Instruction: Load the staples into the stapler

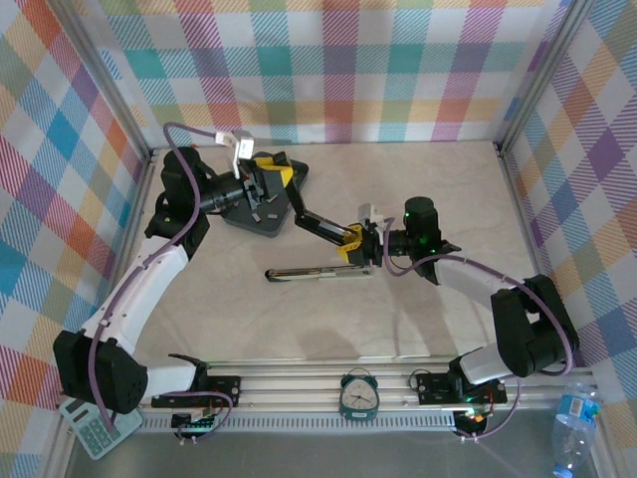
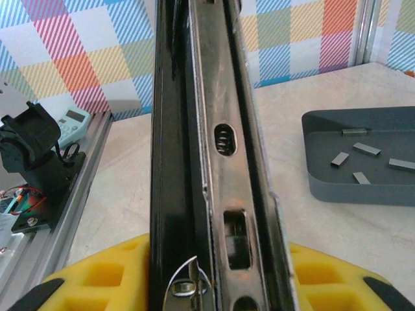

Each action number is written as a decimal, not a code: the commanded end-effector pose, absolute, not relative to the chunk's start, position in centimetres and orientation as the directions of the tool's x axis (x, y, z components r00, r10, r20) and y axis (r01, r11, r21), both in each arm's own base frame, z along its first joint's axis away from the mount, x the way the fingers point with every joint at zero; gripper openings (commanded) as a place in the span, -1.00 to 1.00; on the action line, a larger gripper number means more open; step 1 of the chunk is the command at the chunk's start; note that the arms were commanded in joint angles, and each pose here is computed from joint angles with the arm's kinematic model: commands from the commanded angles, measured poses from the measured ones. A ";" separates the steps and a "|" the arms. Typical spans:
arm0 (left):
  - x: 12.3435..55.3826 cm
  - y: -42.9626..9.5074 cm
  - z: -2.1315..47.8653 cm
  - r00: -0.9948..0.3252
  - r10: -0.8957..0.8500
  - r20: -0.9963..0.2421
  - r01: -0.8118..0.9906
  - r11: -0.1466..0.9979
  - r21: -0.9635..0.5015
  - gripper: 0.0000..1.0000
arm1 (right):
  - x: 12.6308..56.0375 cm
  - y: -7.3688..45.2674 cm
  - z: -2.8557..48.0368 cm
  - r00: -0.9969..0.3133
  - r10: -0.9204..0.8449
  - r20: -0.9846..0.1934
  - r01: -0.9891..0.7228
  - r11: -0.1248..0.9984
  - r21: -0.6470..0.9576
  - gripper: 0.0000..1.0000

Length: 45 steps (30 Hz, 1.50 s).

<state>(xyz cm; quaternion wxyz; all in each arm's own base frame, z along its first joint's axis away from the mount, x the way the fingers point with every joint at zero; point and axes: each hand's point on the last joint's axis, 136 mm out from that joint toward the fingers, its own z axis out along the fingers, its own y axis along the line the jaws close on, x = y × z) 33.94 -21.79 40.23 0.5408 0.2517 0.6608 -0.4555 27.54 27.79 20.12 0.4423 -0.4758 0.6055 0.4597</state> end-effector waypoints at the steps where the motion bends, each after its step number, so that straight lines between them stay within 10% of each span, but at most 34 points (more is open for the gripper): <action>1: 35.9 -17.2 49.8 0.042 -0.389 -0.920 0.773 0.596 -0.217 -1.00 | 27.1 27.6 16.3 -0.239 -0.258 -0.936 -0.966 0.157 0.204 -0.79; 14: 34.6 -18.2 49.5 0.086 -0.287 -0.954 0.786 0.608 -0.112 -1.00 | 28.2 27.4 15.9 -0.290 -0.267 -0.919 -0.942 0.251 0.224 0.09; 45: 31.0 -22.9 48.3 0.135 -0.142 -0.981 0.912 0.404 0.067 -1.00 | 28.0 33.1 26.1 0.067 -0.289 -0.955 -0.995 0.058 -0.087 -0.05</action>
